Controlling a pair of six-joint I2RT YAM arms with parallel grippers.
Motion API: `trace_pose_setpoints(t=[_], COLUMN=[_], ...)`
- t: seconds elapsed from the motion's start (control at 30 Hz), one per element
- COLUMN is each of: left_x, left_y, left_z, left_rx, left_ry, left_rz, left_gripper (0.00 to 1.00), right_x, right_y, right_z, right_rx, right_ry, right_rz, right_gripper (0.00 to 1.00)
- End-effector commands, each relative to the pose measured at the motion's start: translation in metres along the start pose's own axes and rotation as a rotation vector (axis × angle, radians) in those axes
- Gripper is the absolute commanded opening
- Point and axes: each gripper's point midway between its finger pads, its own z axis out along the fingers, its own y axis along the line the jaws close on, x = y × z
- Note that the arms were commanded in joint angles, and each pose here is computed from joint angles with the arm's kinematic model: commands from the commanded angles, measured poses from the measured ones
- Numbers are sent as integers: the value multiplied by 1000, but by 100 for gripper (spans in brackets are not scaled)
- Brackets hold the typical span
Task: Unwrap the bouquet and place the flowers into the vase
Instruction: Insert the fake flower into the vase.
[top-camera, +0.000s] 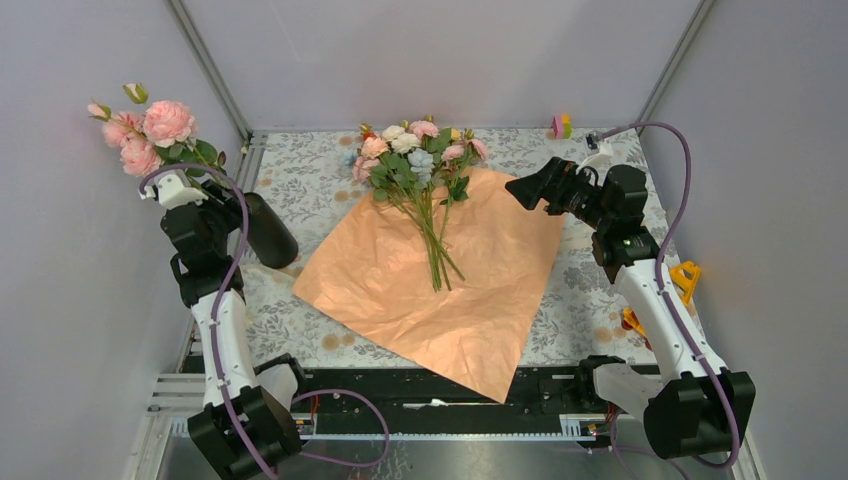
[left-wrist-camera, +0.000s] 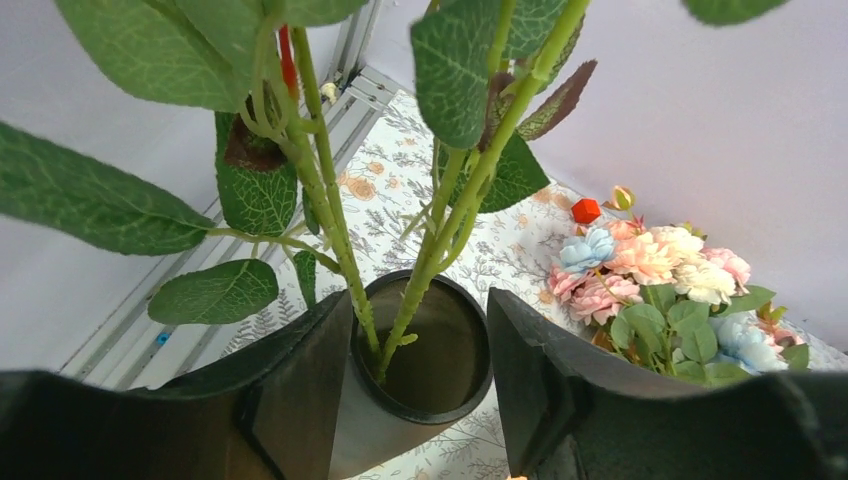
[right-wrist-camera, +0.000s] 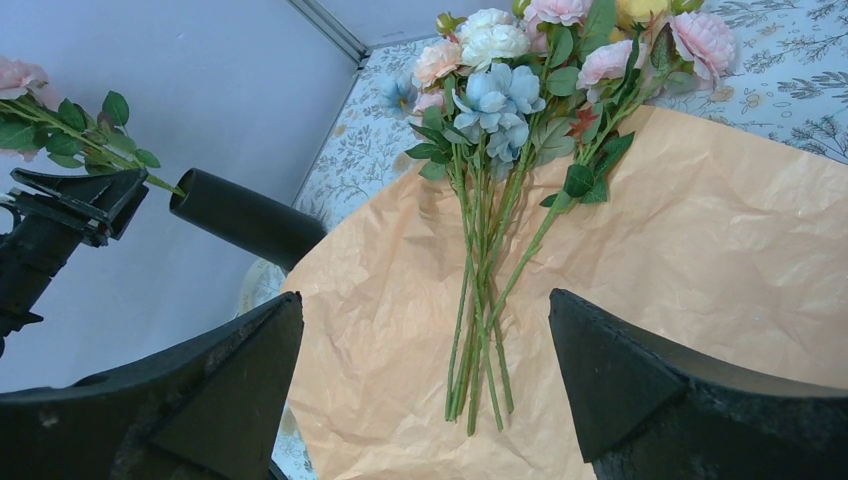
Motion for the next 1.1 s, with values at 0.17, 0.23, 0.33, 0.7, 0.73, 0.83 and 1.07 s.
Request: trace_pose_setpoints(t=[0.17,0.23,0.33,0.7,0.73,0.83,1.07], left_x=[-41,-40,-35,-14,-10,11,85], left_y=[-24,-22,-6,-60,-74,-120,-228], left_z=[-20,-24,-34,-70,-72,-78,-82], left_rx=[47,19,-112,-33,2,131,541], left_ry=[-72,-56,-21,73,87,155,434], left_rz=[-45,-68,-136,-85,-54,31,115], left_gripper=[59,62,67,77,78,78,79], right_x=[-8,-7,-7,1,4,13,66], right_y=[10,9,8,0,0,-5,5], right_z=[0,0,0,9,11,16,42], right_rx=[-48,-48,-36,-32,-35,-23,53], right_ry=[-19,-17,-11,32,44,83,238], right_rz=[-16,-14,-18,32,42,73,-67], right_gripper=[99,99,99,99,99,95,92])
